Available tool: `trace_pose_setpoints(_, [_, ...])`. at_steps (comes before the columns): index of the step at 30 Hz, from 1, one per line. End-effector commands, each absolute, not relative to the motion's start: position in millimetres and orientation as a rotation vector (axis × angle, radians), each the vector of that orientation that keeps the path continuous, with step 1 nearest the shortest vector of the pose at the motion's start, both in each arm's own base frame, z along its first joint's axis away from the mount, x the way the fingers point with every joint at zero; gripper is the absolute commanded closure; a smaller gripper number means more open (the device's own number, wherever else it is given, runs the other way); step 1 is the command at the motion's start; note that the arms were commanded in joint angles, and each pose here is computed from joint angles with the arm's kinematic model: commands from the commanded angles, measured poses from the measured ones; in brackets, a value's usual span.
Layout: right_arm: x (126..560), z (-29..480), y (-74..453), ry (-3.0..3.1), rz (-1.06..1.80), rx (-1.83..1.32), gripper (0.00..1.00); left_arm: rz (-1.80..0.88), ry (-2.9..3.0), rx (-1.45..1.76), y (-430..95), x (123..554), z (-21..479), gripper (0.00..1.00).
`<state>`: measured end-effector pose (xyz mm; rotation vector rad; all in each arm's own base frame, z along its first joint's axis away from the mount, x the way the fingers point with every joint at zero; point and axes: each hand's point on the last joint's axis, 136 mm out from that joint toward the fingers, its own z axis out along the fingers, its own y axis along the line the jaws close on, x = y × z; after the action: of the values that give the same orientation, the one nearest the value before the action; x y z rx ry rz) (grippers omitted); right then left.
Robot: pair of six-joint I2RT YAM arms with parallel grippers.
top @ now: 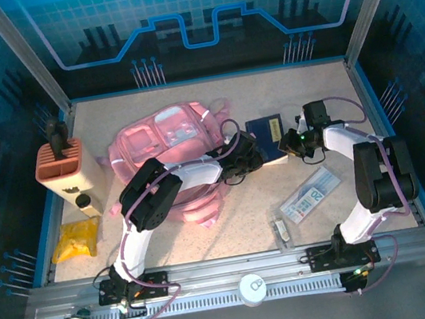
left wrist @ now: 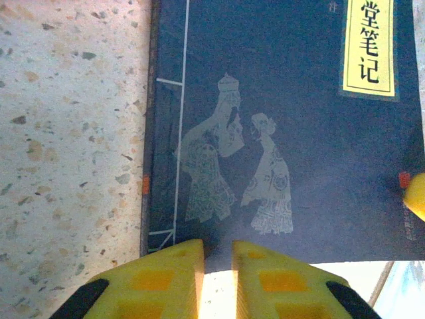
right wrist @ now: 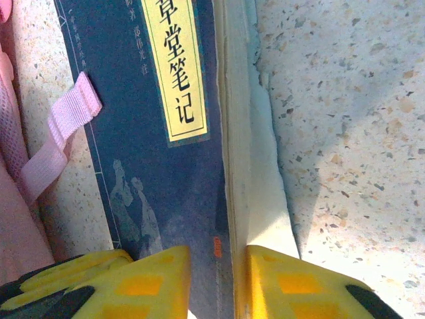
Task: Pack the student bag
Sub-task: Pick up the book from the center of the table.
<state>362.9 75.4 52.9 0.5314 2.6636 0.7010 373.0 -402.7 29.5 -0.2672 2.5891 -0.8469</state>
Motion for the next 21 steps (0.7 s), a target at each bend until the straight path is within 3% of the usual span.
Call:
trace_pose_setpoints(1, [358, 60, 88, 2.677, 0.763, 0.487, 0.77, -0.744, 2.67, -0.27, -392, 366, 4, 0.8])
trace_pose_setpoints(8, [360, 66, 85, 2.649, 0.774, 0.501, 0.92, -0.763, 2.659, -0.249, -396, 368, 14, 0.79])
trace_pose_setpoints(11, [361, 72, 84, 2.629, 0.775, 0.502, 0.96, -0.765, 2.632, -0.215, -399, 373, 33, 0.75])
trace_pose_setpoints(21, [359, 131, 90, 2.483, 0.889, 0.451, 1.0, -0.895, 2.416, -0.186, -371, 368, 145, 0.41])
